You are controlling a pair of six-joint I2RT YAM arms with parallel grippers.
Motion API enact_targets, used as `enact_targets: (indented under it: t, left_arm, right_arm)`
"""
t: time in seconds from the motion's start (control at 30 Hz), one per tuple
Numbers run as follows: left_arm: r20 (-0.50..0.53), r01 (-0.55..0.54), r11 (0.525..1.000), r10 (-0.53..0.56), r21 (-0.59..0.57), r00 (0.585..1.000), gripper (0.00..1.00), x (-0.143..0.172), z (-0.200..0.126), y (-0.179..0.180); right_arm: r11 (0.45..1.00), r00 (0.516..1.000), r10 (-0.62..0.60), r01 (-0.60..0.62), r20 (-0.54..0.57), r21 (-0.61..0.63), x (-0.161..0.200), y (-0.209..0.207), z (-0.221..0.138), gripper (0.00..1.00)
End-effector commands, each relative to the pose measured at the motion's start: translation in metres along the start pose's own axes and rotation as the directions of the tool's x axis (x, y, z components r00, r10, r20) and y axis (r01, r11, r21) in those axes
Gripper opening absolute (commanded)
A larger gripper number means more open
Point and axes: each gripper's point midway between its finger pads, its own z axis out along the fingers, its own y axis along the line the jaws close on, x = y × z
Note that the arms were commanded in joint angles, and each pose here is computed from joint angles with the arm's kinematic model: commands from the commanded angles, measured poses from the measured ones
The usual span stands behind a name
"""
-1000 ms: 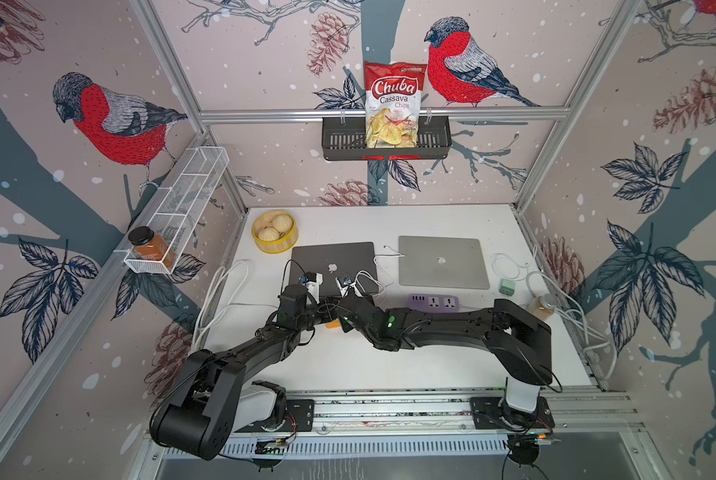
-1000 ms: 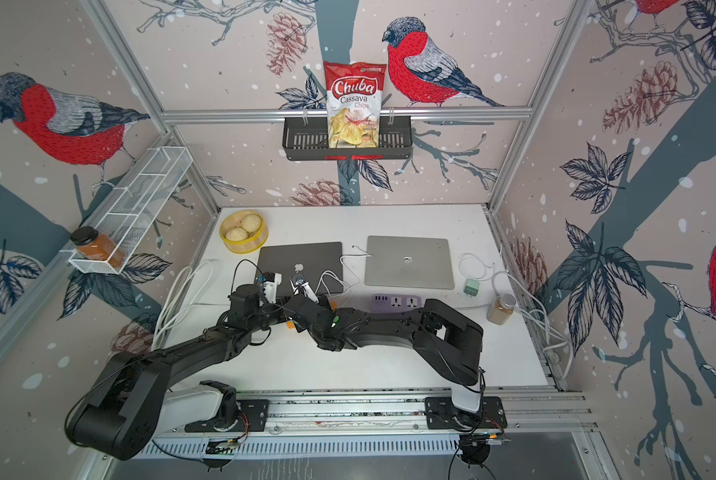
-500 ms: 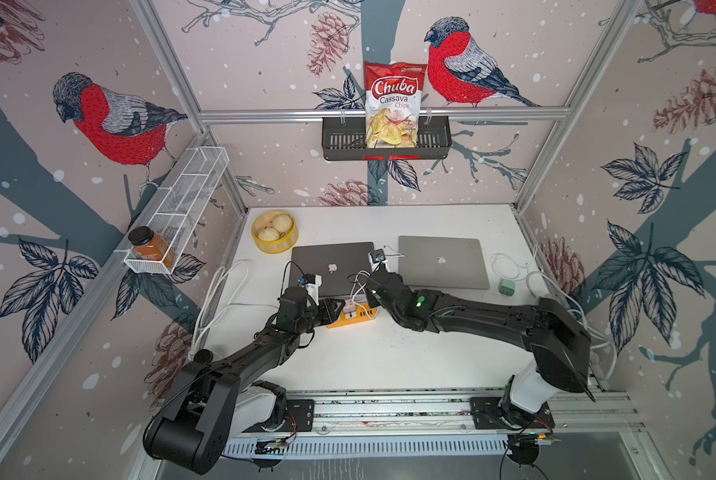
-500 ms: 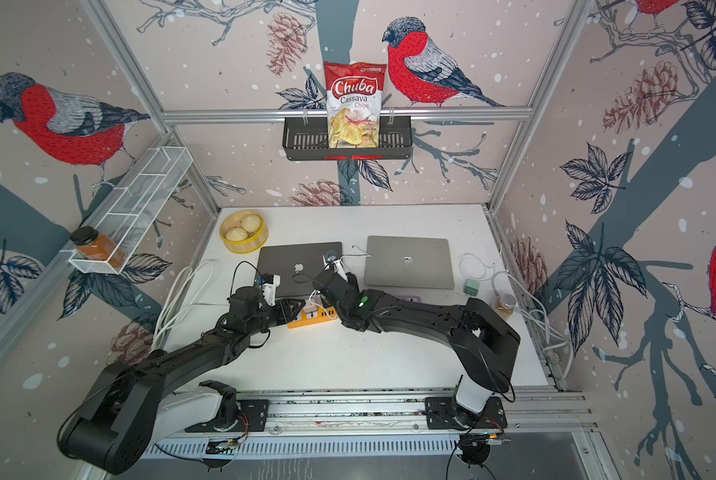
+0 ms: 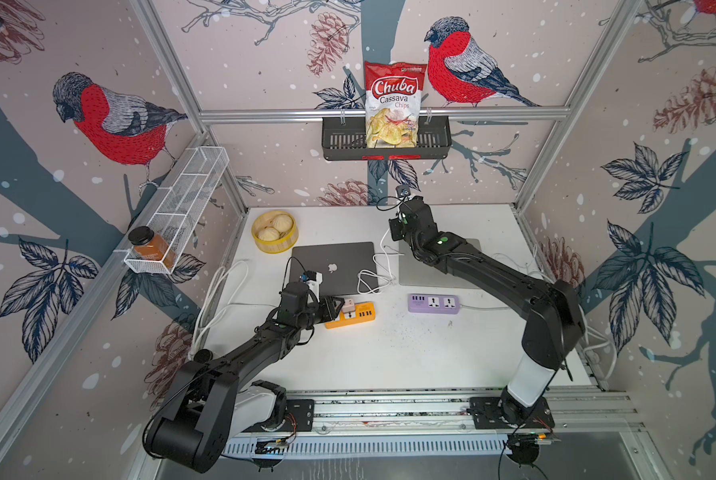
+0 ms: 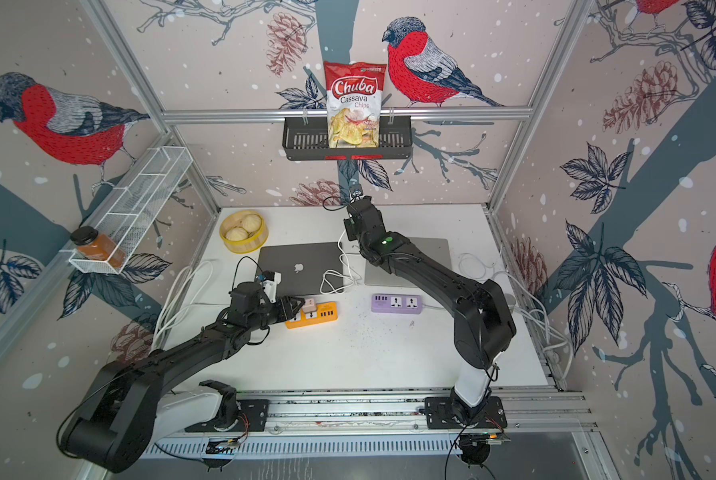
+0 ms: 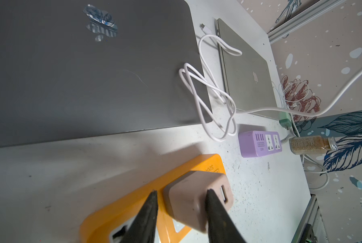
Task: Unplug the laptop charger
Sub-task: Remove the charging cable from the plug, then place the charging cable at the center of the board.
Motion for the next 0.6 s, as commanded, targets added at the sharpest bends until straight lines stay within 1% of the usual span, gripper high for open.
enact_targets:
  t: [0.0, 0.13, 0.33, 0.43, 0.53, 0.57]
  left_arm:
    - [-0.013, -0.003, 1.000, 0.003, -0.019, 1.000, 0.40, 0.002, 0.000, 0.003]
    - [-0.012, -0.015, 1.000, 0.015, -0.020, 1.000, 0.40, -0.004, 0.000, -0.001]
    - [-0.012, -0.025, 0.999, 0.025, -0.019, 1.000, 0.41, -0.010, -0.002, -0.005]
    - [-0.015, -0.025, 1.000, 0.024, -0.016, 1.000, 0.41, -0.011, -0.003, -0.008]
    - [-0.009, -0.030, 0.999, 0.030, -0.022, 1.000, 0.41, -0.012, -0.007, -0.008]
    - [-0.008, -0.030, 0.999, 0.030, -0.024, 1.000, 0.41, -0.012, -0.009, -0.009]
  right_arm:
    - [0.996, 0.998, -0.046, 0.042, -0.053, -0.079, 0.026, 0.015, 0.024, 0.00]
    - [0.984, 0.990, -0.031, 0.007, -0.136, -0.176, 0.064, 0.044, 0.048, 0.00]
    - [0.974, 0.980, -0.013, -0.033, -0.199, -0.224, 0.102, 0.065, 0.070, 0.00]
    - [0.973, 0.974, -0.014, -0.038, -0.227, -0.226, 0.117, 0.067, 0.075, 0.05]
    - [0.973, 0.970, -0.008, -0.049, -0.245, -0.224, 0.133, 0.067, 0.075, 0.13]
    - [0.974, 0.968, -0.004, -0.053, -0.250, -0.222, 0.137, 0.065, 0.075, 0.18]
